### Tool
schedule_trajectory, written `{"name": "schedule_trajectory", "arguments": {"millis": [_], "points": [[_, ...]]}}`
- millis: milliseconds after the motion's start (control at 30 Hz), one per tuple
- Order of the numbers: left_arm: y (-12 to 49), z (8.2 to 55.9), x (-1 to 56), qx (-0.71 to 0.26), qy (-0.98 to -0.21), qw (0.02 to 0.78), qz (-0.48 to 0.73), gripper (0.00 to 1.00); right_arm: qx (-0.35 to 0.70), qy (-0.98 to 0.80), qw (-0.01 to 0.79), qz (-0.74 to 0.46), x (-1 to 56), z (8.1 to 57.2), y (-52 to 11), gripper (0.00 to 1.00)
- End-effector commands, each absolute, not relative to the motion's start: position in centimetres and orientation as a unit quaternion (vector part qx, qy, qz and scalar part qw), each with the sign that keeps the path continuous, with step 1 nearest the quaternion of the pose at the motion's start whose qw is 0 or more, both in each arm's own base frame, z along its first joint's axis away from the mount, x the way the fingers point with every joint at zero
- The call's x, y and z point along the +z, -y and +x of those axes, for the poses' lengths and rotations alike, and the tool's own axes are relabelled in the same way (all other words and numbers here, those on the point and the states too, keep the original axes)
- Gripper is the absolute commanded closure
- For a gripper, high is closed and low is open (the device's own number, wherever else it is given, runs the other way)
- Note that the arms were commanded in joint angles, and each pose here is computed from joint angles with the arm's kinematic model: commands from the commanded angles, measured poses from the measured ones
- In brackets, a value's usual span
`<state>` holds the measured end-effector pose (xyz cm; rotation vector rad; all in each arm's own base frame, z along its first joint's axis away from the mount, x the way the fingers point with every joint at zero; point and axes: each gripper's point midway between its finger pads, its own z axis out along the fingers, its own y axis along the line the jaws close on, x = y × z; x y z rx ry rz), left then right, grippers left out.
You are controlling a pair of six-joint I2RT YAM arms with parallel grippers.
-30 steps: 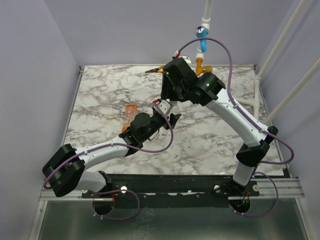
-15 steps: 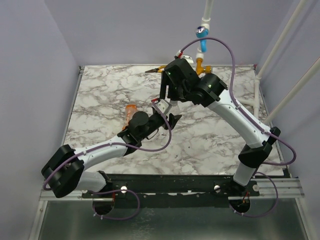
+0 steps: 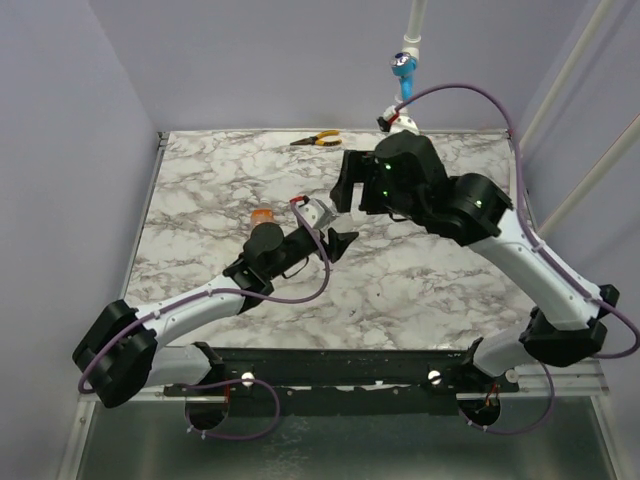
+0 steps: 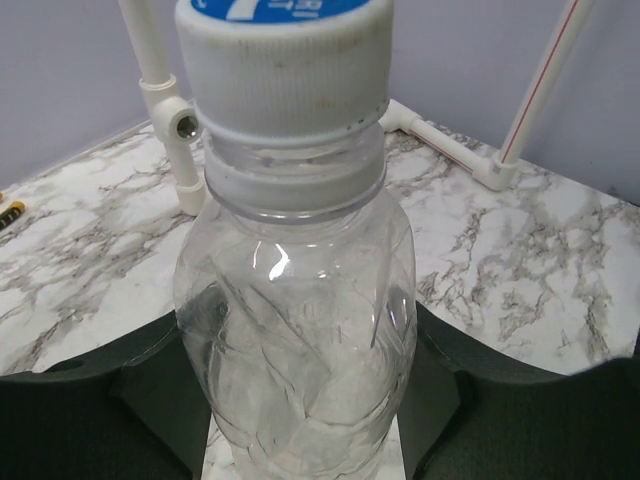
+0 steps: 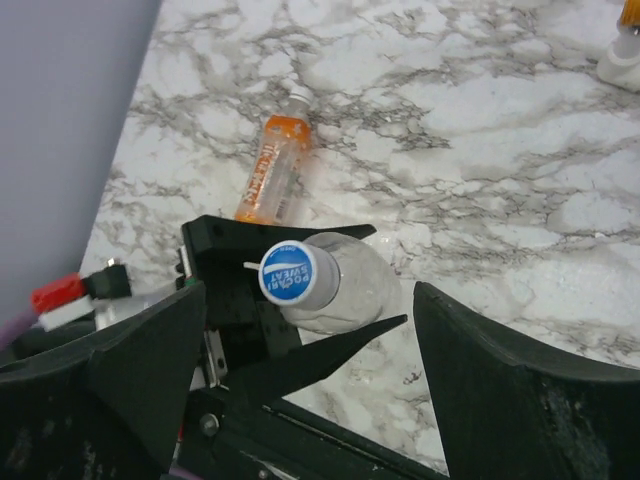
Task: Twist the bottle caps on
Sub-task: Screw the bottle cap onto the plastic bottle.
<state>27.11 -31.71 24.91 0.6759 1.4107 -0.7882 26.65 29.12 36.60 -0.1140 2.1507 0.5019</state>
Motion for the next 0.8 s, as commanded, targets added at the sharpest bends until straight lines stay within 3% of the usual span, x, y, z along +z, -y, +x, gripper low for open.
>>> {"name": "schedule_trajectory", "arguments": {"millis": [0, 133, 267, 367, 767], "points": [[32.4, 24.7, 25.2, -0.396, -0.599, 0.615, 0.327, 0.71, 0.258, -0.822, 0.503, -0.064, 40.8, 25.8, -28.7, 0.12], [32.8, 23.5, 25.7, -0.419, -0.586, 0.603, 0.342, 0.71, 0.258, -0.813, 0.515, -0.083, 41.1, 25.4, -28.2, 0.13], [33.1, 22.0, 26.5, -0.454, -0.570, 0.584, 0.358, 0.71, 0.285, -0.792, 0.526, -0.122, 41.1, 24.2, -28.4, 0.27], [33.1, 20.8, 26.9, -0.483, -0.559, 0.563, 0.370, 0.71, 0.312, -0.774, 0.530, -0.154, 41.3, 23.1, -28.7, 0.31], [32.9, 19.4, 27.2, -0.525, -0.552, 0.522, 0.384, 0.71, 0.335, -0.759, 0.516, -0.212, 40.5, 22.2, -30.5, 0.27]]}}
